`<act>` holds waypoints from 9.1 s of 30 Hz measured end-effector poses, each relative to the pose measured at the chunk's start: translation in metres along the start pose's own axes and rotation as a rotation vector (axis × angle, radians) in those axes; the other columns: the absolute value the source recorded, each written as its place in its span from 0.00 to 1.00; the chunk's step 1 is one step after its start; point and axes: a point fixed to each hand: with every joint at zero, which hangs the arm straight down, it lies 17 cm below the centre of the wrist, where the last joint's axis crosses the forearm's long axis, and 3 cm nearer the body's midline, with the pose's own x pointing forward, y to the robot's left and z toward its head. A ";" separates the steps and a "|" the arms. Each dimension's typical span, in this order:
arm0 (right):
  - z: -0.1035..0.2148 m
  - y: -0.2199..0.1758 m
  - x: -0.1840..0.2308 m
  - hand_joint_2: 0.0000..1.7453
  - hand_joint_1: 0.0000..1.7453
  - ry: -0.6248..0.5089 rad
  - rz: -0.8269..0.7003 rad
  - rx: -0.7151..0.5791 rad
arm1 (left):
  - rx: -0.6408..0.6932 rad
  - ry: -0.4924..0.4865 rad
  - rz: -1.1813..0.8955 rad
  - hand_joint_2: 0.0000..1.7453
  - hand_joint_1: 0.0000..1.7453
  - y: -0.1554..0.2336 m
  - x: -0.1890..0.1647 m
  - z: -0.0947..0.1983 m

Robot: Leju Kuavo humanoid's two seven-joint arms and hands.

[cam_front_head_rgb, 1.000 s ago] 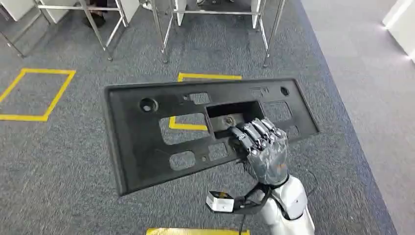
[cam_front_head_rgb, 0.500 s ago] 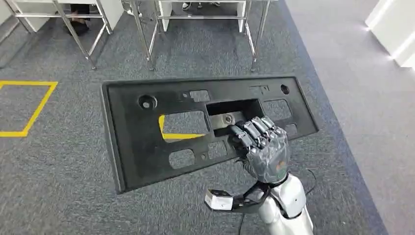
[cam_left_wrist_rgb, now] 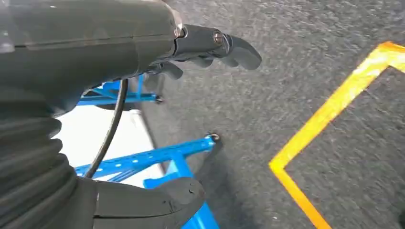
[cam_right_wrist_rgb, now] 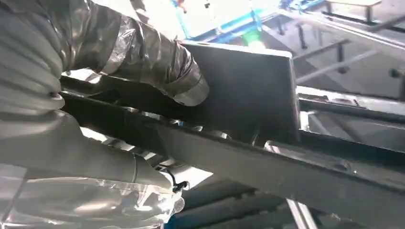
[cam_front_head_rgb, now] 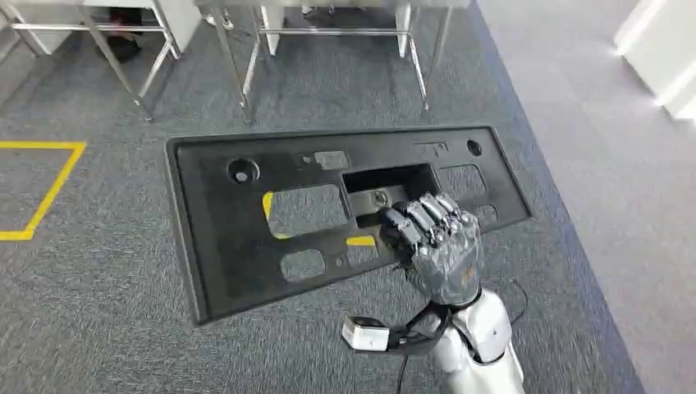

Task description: Take the parts from the cabinet and place them on the table.

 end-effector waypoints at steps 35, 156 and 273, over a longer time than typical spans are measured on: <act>-0.003 -0.001 -0.002 1.00 1.00 0.007 0.003 -0.008 | 0.006 0.003 0.007 1.00 0.00 0.002 0.001 0.000; -0.008 0.002 0.001 1.00 1.00 0.020 -0.018 -0.020 | 0.009 0.015 -0.014 1.00 0.00 0.001 -0.002 0.000; 0.009 -0.011 0.007 1.00 1.00 0.048 -0.059 -0.021 | 0.037 0.070 0.081 1.00 0.00 0.005 -0.019 -0.001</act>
